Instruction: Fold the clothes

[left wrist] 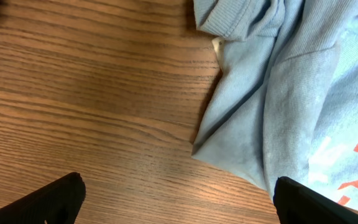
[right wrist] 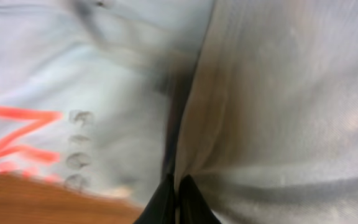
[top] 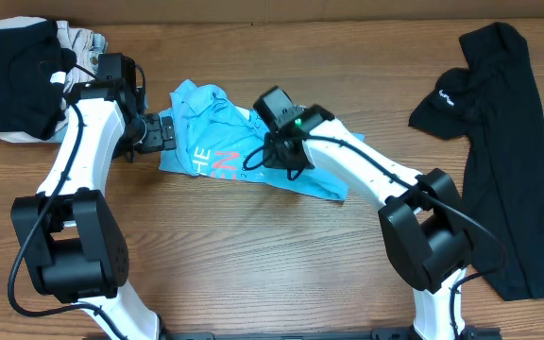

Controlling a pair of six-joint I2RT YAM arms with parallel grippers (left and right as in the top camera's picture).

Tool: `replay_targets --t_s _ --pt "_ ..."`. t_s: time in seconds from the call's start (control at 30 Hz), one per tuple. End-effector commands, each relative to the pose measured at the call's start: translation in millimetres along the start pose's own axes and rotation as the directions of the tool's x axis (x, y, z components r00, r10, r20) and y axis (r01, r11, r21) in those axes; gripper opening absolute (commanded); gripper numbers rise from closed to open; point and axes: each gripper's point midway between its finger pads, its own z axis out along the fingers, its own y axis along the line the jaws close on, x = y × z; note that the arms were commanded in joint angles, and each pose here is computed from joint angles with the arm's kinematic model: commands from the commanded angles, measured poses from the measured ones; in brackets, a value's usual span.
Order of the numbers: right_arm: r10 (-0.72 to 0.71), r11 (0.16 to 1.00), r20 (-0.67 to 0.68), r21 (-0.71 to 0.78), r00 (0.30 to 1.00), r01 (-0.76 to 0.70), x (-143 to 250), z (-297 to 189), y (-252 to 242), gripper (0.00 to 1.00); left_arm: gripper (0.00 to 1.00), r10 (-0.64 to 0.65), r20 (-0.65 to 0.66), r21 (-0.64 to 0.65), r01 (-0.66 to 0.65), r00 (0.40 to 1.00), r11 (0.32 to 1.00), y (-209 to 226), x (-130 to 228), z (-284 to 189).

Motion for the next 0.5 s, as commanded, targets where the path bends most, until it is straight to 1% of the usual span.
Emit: replay_targets --t_s 0.0,0.07,0.17,0.47 --pt "-0.061 0.987 0.009 -0.15 0.998 0.061 -12 -37 43 0.04 1.0 0.019 0.043 0.002 -0.019 0.999 1.0 -1 -8 -12" --pt "-0.062 0.983 0.007 -0.17 0.998 0.062 -14 -46 48 0.04 1.0 0.023 0.044 0.003 -0.023 0.999 1.0 -1 -8 -12" --pt "-0.066 0.982 -0.007 -0.178 0.998 0.064 -11 -45 51 0.04 1.0 0.029 0.046 0.003 -0.029 0.999 1.0 -1 -9 -12" --pt "-0.134 0.982 -0.09 -0.142 0.987 0.121 27 -14 66 0.05 1.0 0.03 0.047 0.003 -0.03 0.998 1.0 -1 -9 -12"
